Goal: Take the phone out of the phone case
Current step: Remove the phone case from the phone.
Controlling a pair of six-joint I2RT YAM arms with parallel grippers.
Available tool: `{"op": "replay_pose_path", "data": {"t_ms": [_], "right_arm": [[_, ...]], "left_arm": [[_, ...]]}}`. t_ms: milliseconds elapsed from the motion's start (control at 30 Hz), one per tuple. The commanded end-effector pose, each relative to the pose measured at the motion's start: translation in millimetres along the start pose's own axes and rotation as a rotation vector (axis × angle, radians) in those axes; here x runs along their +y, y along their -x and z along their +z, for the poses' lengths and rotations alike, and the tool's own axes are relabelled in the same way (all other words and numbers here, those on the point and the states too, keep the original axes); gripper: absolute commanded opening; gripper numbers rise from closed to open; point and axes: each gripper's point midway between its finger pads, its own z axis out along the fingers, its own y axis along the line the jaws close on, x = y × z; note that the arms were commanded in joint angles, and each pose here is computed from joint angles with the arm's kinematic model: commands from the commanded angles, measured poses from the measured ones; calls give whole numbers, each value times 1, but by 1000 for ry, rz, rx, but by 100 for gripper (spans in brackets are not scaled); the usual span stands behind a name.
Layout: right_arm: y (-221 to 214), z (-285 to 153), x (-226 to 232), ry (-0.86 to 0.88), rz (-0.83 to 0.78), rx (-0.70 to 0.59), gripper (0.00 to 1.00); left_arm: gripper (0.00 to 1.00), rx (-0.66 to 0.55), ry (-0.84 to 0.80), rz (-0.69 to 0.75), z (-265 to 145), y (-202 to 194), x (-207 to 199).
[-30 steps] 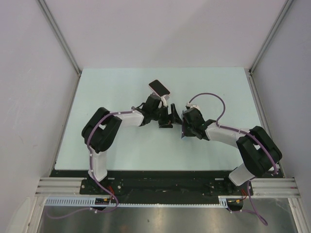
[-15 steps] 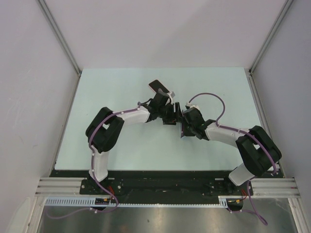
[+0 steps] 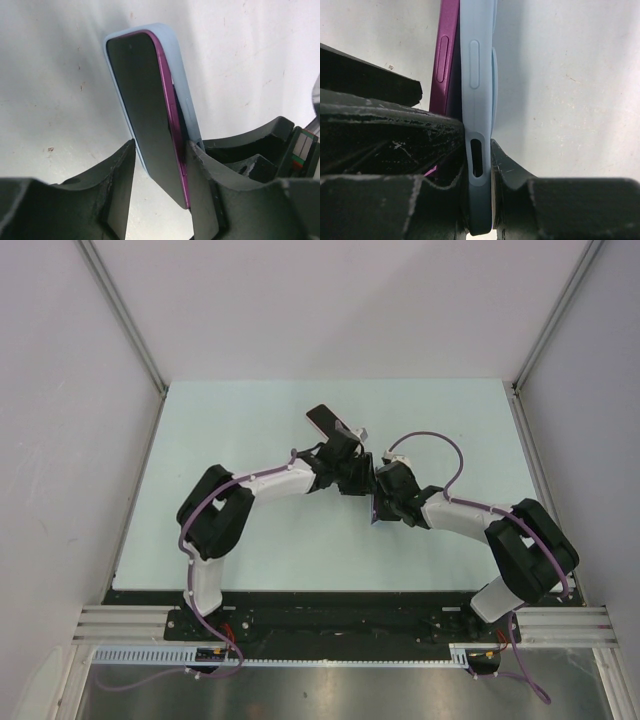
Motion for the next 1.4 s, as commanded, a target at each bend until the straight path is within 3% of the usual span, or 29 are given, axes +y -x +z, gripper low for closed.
{"op": "replay_pose_path", "data": {"t_ms": [0,300,500,800,967,1100,1367], "right_arm": [[-7,-3,24,79,0,30,21],[0,-7,28,93,29,10,21],[6,-10,32,115,48,-9,21],[12,-14,36,144,74,-18,21],[15,-17,36,149,82,-23,21],[17,-19,36,150,91,-28,21],[21,-19,37,156,103,-41,21]], "left_arm": [[45,17,264,50,4,-19,59],[29,56,359,61,11,-40,71],[32,56,524,115,5,-36,86],[36,80,599,151,8,-41,99],[35,96,581,143,17,-47,100],[27,75,667,180,13,-44,112],[25,13,778,207,-8,-31,126]]}}
